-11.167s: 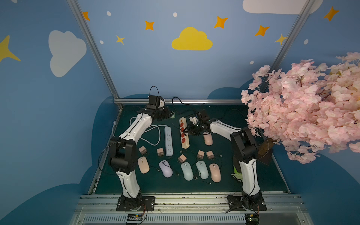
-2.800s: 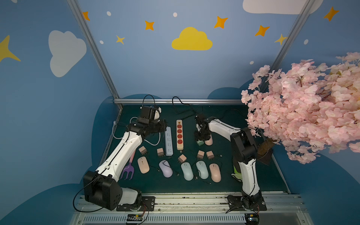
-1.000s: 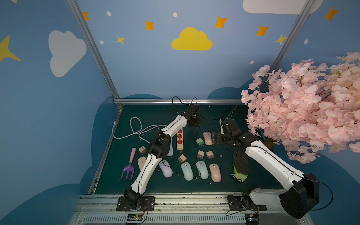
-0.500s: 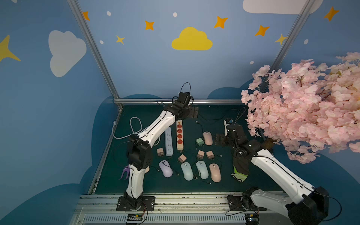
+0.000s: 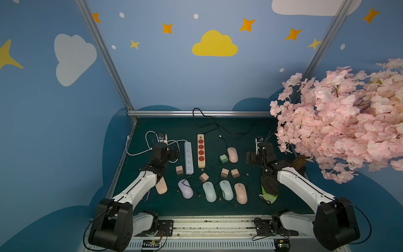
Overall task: Unplug the wireless mouse
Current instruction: Reset both arms
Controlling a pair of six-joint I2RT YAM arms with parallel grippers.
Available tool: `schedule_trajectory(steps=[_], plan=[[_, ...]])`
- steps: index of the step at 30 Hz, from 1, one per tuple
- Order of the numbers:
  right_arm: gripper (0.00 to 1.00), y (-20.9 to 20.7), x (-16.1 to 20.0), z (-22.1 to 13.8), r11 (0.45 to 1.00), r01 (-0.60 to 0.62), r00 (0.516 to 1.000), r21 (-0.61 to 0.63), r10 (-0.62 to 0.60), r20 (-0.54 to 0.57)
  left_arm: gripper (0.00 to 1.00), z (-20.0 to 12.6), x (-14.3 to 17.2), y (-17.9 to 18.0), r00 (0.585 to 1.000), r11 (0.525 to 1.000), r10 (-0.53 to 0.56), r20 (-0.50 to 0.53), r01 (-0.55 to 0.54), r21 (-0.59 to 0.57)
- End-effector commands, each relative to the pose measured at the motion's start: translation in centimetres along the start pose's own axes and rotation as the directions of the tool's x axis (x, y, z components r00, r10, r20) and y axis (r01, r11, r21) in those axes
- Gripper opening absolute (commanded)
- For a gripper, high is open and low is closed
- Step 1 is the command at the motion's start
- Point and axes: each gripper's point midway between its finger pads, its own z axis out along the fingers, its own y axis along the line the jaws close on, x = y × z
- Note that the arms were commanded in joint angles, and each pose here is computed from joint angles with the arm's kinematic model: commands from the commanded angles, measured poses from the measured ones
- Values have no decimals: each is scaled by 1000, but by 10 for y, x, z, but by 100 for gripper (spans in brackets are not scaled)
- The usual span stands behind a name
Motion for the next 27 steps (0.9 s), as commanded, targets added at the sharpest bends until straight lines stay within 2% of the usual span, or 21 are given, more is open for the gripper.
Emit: schedule_trajectory(steps=[1,5,8,11,12,13,15,21,23,27], plan=[[98,-9,-9,12,1000,12,998,-3,-11,62,100,-3,-20,22,992,997,49,113,-42,-60],[98,-28,1,29,999,16,1000,40,-17,20,100,5,6,40,995,993,63,74,-55,-109],[98,-41,10,45,996,25,1000,83,-24,-14,100,17,20,38,996,993,70,59,-64,-96],[98,-43,16,56,998,30,999,61,-28,-34,100,30,31,33,994,995,82,66,-78,-63],[98,-44,15,58,998,33,999,53,-31,-36,100,34,30,31,990,993,106,90,-101,-56],[98,-44,13,60,999,34,999,37,-33,-29,100,36,32,28,989,991,131,70,-128,-42],[98,-42,5,61,999,36,999,3,-36,9,100,37,29,28,985,988,151,81,-148,-44],[98,-36,-6,55,997,18,981,-80,-2,192,100,50,44,47,986,997,70,149,-65,-40],[98,-39,0,56,997,2,974,-76,15,227,100,51,46,47,991,998,63,119,-59,-38],[98,-39,6,59,996,-14,947,-86,41,318,100,51,46,48,990,998,62,126,-58,-35]])
